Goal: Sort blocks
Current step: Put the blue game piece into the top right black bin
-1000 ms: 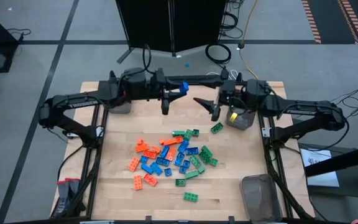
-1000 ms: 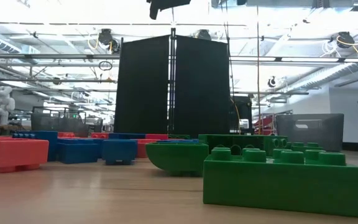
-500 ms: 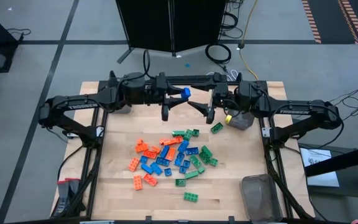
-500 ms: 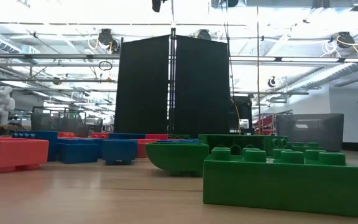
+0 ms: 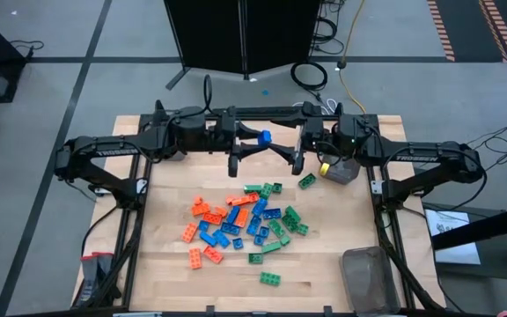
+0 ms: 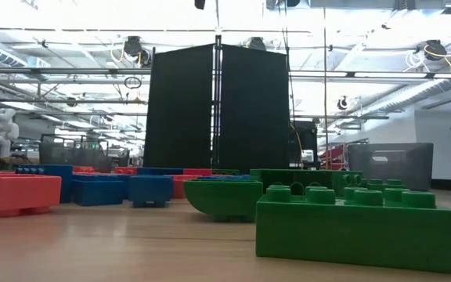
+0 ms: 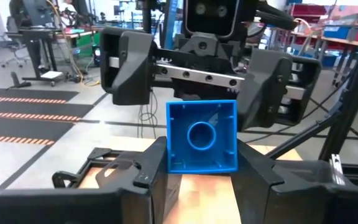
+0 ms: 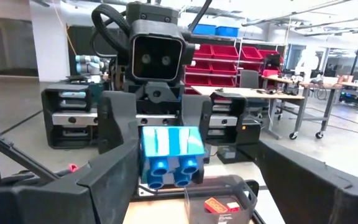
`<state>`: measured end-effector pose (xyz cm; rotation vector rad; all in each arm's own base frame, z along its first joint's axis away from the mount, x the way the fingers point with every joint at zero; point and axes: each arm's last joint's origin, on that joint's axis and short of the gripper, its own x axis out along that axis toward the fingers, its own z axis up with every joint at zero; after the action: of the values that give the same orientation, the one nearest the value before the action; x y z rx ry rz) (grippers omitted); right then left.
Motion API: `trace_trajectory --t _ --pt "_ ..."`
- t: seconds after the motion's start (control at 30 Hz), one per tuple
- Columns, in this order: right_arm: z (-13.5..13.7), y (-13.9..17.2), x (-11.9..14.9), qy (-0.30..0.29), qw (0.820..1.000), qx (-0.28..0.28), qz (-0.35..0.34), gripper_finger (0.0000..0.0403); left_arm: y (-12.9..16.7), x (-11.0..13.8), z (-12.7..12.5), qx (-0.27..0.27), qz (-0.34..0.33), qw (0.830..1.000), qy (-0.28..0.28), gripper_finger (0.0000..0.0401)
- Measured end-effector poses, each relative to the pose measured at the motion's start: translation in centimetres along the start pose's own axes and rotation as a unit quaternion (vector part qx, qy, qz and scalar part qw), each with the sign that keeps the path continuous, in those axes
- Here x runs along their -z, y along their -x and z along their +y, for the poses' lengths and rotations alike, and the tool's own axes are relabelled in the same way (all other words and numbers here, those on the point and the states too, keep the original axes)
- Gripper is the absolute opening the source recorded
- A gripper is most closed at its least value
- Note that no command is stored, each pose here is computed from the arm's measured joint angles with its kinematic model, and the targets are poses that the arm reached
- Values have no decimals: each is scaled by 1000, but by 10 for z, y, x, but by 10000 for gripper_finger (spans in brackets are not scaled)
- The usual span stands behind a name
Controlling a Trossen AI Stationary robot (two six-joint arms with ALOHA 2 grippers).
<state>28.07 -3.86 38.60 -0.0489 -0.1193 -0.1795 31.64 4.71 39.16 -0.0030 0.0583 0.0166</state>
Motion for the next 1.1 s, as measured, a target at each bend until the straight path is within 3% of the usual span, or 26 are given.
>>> trace_trajectory --t 0.4,0.67,1.1 --pt "2 -12 10 -15 1000 -28 1 315 -14 11 -3 22 11 1000 1 126" --pt "0 -3 0 0 1000 -26 -15 314 -10 7 -4 20 5 1000 1 126" --pt "2 -2 7 0 998 -50 22 251 -10 8 -3 19 7 1000 0 126"
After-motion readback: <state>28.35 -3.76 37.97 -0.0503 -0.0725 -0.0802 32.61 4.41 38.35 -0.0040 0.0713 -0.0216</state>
